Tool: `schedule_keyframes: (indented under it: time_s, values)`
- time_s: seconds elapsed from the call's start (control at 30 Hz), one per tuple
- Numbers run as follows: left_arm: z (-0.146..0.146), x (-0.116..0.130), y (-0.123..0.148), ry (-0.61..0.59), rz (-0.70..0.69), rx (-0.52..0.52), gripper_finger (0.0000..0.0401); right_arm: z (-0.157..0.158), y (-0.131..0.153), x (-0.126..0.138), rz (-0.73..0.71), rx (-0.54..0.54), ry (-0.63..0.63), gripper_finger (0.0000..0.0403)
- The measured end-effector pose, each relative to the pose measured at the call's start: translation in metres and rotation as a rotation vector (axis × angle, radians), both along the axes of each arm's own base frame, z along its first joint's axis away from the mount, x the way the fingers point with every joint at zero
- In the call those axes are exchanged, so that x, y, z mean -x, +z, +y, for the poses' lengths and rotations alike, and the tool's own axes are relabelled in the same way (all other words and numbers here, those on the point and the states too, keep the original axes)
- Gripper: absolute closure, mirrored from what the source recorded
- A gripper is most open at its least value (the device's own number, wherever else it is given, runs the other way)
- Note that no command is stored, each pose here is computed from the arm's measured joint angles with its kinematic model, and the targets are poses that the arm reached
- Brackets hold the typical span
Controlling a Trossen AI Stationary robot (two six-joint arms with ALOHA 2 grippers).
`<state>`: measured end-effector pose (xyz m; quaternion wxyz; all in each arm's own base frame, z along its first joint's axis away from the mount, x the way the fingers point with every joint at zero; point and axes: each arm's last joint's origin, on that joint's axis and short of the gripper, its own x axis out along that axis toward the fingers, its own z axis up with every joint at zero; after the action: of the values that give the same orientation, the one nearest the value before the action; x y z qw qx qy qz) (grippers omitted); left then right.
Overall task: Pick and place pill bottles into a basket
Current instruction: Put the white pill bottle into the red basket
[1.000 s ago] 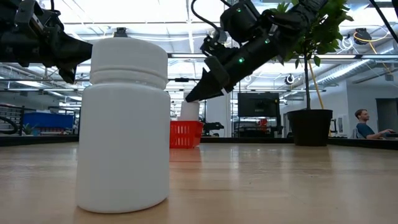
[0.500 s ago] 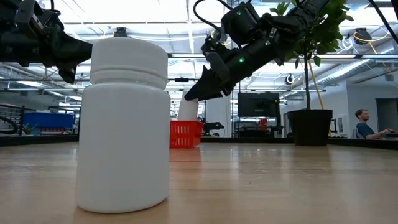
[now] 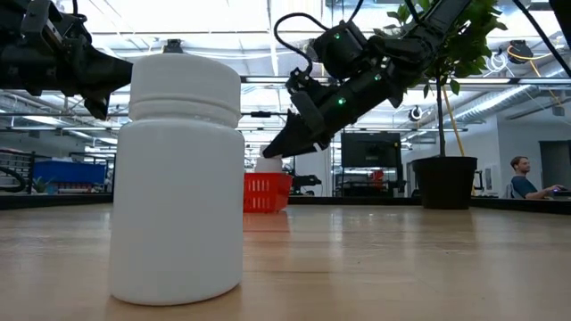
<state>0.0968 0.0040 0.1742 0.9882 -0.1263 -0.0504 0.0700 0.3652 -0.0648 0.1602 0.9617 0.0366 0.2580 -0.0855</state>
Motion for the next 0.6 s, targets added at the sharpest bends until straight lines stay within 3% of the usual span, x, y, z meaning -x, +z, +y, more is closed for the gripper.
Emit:
schedule_keyframes:
  time_s: [0.6]
  values:
    - [0.0000,0.0000,0.0000,0.000,0.001,0.000,0.0364,-0.0034,-0.0009,0.0013,0.007,-0.031,0.030,0.0237]
